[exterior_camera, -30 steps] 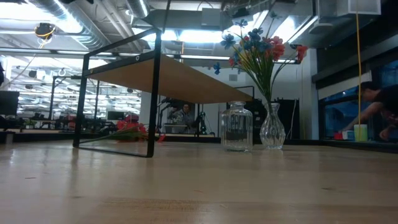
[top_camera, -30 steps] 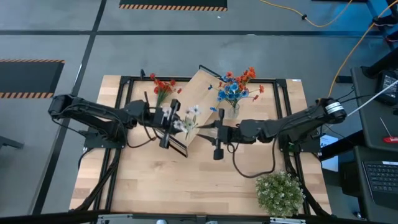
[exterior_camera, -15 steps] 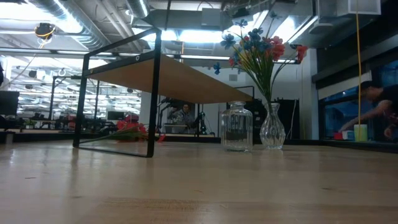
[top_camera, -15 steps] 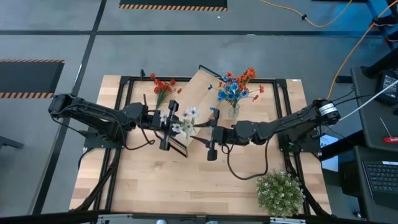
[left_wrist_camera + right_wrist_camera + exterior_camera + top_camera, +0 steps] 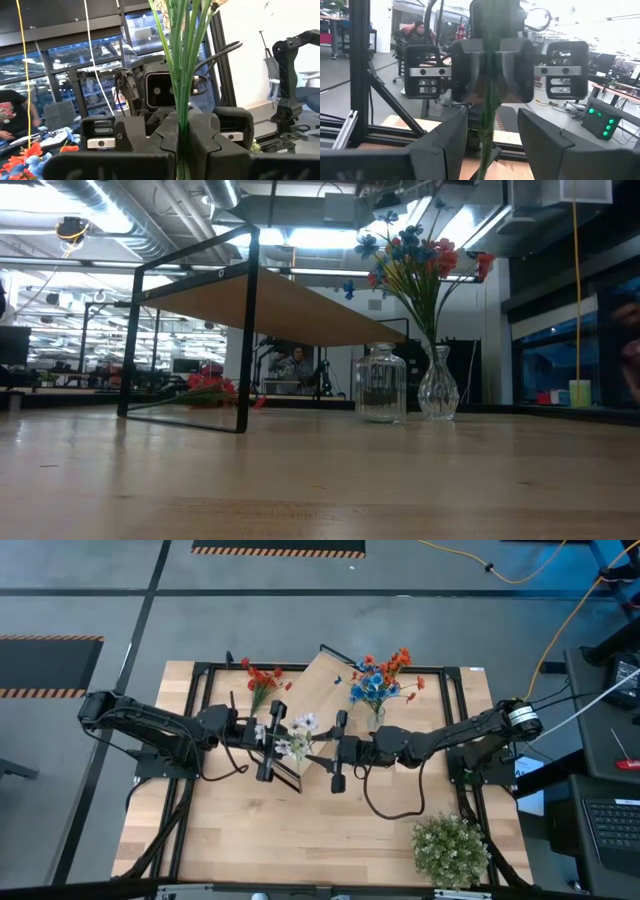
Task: Pick and place flowers into a vace then onto a shelf
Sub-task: Put the white flowers into the left transparent vase
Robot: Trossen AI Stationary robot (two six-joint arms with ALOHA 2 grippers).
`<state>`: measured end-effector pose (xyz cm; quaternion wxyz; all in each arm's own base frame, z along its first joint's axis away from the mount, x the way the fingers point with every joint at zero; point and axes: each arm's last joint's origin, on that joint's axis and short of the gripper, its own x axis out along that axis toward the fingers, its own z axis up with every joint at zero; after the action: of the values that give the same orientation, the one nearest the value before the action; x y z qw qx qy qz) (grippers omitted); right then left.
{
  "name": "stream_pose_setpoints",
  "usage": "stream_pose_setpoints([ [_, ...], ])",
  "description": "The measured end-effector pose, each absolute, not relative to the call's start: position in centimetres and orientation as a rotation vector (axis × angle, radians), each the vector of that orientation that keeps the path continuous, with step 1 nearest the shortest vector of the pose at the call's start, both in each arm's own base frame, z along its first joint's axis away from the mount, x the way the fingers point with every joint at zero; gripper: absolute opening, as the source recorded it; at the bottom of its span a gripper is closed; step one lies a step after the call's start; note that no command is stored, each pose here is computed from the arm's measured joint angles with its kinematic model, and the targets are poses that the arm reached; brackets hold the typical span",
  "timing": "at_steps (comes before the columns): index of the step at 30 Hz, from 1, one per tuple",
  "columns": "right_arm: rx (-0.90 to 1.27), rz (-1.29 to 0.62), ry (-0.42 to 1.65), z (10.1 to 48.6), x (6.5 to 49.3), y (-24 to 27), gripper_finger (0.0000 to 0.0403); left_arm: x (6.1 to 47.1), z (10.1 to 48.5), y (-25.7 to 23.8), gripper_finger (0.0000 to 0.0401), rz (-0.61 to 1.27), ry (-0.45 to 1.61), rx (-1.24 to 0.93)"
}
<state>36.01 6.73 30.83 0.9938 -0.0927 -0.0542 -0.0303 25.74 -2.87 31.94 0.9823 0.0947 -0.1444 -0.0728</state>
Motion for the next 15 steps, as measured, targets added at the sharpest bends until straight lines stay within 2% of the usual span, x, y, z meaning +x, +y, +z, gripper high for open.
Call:
stream_pose_setpoints([
  [15,-0.185,-0.080,-0.121,30.95,36.14,5.91,0.0118,25.98,32.01,-2.53,0.0013,-0.128,-0.322,0.194],
])
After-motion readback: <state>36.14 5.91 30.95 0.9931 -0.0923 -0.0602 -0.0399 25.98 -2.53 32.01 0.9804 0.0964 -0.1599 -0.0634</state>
